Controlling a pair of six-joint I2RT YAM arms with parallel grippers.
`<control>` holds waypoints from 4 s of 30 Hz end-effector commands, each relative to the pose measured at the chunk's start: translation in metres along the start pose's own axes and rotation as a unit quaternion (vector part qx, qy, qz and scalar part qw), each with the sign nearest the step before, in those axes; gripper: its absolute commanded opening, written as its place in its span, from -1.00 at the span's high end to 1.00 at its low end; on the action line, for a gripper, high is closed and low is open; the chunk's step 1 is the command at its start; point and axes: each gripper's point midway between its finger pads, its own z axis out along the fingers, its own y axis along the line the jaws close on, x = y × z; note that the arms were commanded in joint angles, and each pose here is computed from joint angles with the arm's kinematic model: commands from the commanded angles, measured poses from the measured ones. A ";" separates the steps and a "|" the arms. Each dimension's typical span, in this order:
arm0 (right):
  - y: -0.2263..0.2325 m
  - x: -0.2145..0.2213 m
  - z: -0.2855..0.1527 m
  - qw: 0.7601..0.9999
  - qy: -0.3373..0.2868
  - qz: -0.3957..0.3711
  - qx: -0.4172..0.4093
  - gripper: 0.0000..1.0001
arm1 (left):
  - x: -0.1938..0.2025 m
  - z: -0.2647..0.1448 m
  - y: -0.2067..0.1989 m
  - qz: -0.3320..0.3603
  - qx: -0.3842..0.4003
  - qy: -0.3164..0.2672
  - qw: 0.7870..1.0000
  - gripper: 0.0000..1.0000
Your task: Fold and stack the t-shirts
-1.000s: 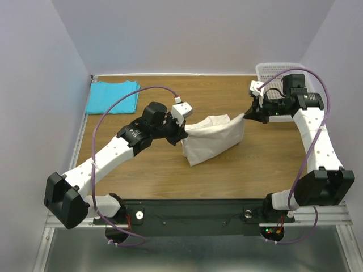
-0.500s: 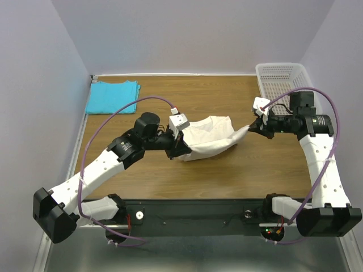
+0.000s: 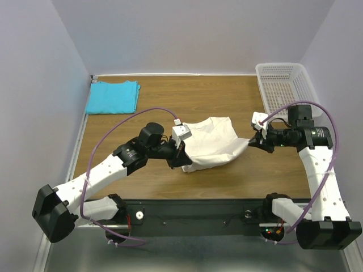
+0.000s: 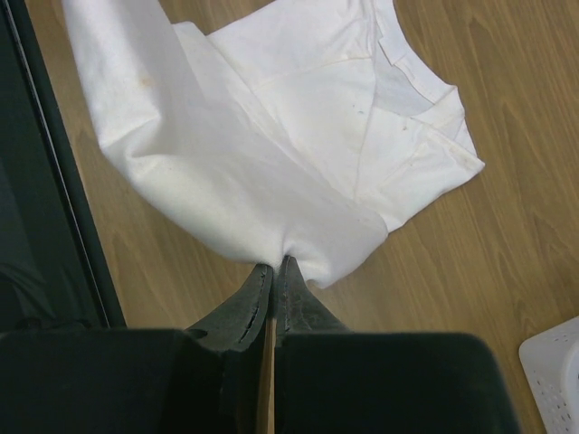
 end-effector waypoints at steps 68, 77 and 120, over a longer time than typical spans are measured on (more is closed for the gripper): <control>-0.182 0.026 0.087 0.995 -0.010 0.083 0.047 0.99 | -0.095 0.001 0.180 0.075 -0.160 -0.063 0.982 1.00; -0.202 0.040 0.101 0.993 -0.005 0.101 0.055 0.99 | -0.088 0.006 0.207 0.058 -0.179 -0.055 0.981 1.00; -0.244 0.073 0.141 0.987 0.003 0.147 0.064 0.92 | -0.074 0.028 0.278 0.004 -0.225 -0.041 0.973 0.92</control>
